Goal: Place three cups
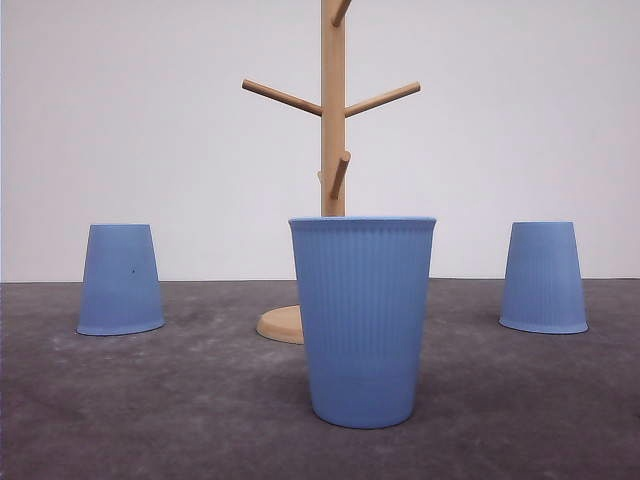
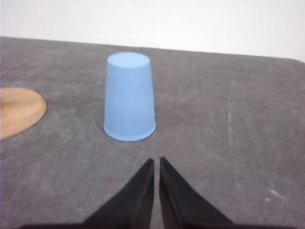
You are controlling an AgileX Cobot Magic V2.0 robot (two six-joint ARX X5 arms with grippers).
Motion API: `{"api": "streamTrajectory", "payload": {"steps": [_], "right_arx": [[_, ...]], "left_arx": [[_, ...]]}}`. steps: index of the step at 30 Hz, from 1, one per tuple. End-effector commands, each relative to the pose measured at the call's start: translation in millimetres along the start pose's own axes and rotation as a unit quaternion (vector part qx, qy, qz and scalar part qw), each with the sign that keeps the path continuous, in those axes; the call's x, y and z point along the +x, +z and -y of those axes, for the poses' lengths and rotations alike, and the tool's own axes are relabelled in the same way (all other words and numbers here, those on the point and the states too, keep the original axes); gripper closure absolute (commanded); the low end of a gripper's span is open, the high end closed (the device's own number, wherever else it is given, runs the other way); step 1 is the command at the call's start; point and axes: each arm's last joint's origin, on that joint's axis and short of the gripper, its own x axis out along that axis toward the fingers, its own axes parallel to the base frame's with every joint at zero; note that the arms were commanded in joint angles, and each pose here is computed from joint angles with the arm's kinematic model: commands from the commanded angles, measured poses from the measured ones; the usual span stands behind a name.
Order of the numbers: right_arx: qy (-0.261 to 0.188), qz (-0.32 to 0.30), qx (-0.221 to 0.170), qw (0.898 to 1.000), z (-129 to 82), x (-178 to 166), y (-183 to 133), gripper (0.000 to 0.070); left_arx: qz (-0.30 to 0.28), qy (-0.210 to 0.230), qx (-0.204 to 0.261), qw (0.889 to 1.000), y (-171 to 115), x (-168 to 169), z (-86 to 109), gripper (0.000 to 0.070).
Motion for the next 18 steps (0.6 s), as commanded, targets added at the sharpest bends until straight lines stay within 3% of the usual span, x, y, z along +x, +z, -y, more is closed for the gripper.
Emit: {"api": "streamTrajectory", "payload": {"steps": [1,4,10,14,18], "right_arx": [[-0.001,0.006,0.007,1.0,0.2,0.2,0.2,0.0683],[0.0,0.006,0.012,1.0,0.2,0.2,0.2,0.0683],[0.007,0.004,0.058,0.998,-0.3,0.2,0.0,0.0683],[0.015,0.037,0.102,0.994,-0.8,-5.4,19.3,0.0697],[0.02,0.06,0.124,0.99,-1.3,-14.7,60.9,0.0697]], "left_arx": [[-0.009,0.001,0.001,1.0,-4.6,1.2,-0.2,0.0684],[-0.009,0.001,0.001,1.0,-4.6,1.2,-0.3,0.0684],[-0.01,0.0,-0.011,1.0,-4.8,1.2,-0.2,0.0684],[-0.002,0.007,-0.11,0.994,1.6,-0.4,-0.2,0.0686],[0.002,0.005,-0.146,0.989,29.2,-6.1,2.0,0.0686]]}}
